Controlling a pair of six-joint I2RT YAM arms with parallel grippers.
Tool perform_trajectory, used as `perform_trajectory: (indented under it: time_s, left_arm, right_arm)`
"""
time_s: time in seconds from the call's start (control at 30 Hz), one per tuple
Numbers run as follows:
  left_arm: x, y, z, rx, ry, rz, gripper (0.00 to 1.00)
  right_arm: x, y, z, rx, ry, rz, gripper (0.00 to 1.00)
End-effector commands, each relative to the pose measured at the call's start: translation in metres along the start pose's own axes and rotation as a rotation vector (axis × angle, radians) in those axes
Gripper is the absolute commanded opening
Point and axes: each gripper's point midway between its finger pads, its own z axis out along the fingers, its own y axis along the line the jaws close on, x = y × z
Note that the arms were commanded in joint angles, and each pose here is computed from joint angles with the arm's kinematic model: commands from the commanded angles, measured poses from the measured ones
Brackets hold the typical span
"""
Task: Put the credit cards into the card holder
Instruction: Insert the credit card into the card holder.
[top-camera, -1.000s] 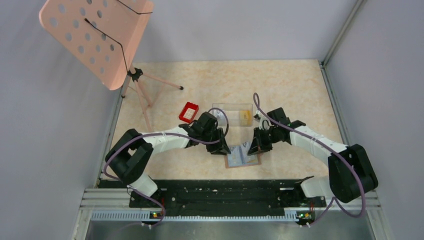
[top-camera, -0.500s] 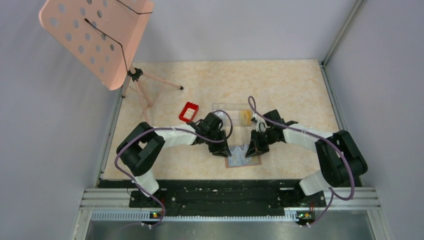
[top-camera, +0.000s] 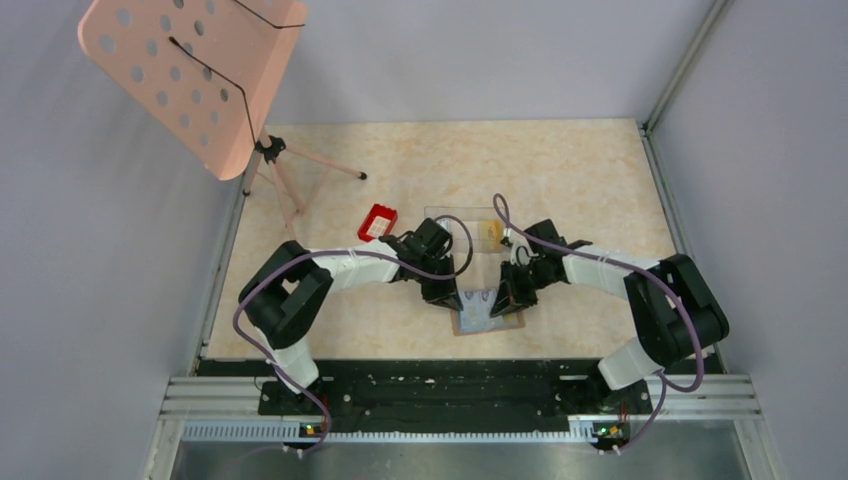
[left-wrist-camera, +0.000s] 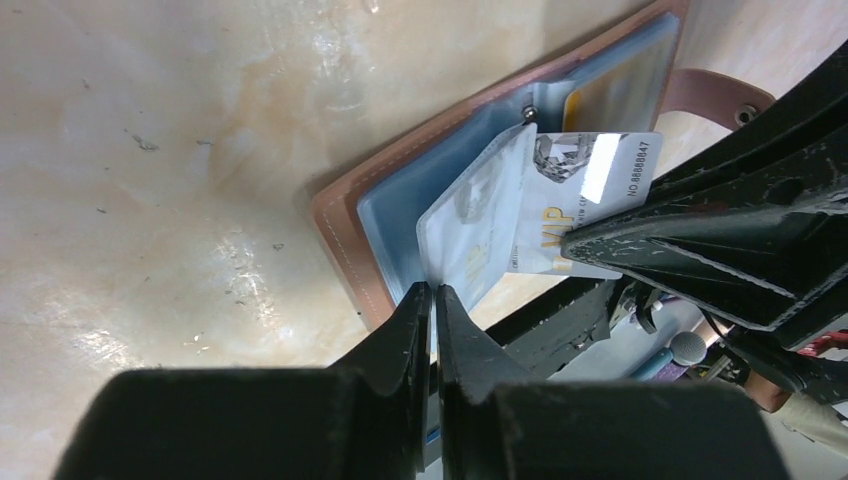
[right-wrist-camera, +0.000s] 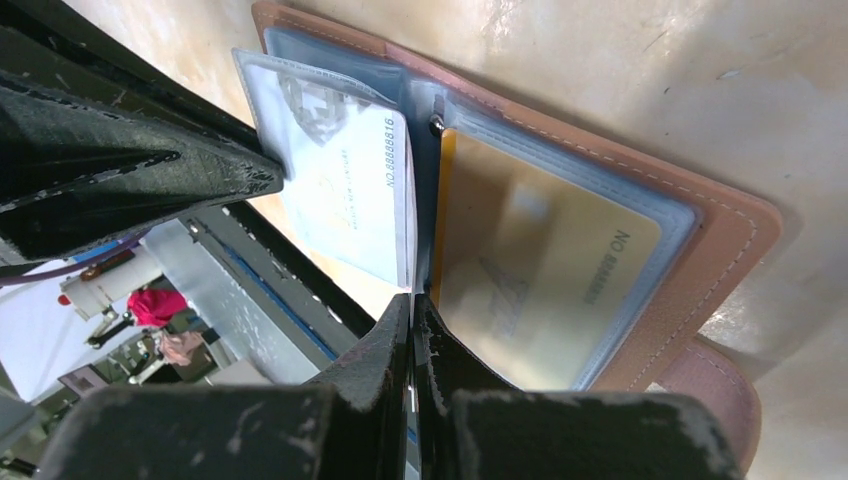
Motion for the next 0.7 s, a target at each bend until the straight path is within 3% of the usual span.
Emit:
perform_trajectory:
  time_s: [0.0, 0.33, 0.4, 0.5, 0.67]
  left_arm:
    - [-0.014, -0.040, -0.018, 0.097, -0.055, 0.077, 0.09]
    - [-0.005, -0.053, -0.006, 0.083, -0.004, 0.115, 0.26]
    - [-0.004, -0.049, -0.004, 0.063, 0.005, 0.104, 0.22]
    - [-0.005, -0.036, -0.003, -0.012, 0.005, 0.092, 0.01]
    - [-0.005, -0.012, -0.012, -0.133, -0.017, 0.100, 0.00]
  right_arm:
    - [-0.009, 0.006, -0.001, 0.000, -0.007, -0.058, 0.00]
    - [-0.012, 0.011, -0.004, -0.005, -0.013, -0.063, 0.00]
    - [-0.015, 0.014, -0.006, -0.008, -0.019, -0.068, 0.00]
    - [-0.023, 0.021, -0.012, -0.007, -0.042, -0.083, 0.00]
    - [-0.041, 0.039, -0.029, -0.005, -0.095, -0.118, 0.00]
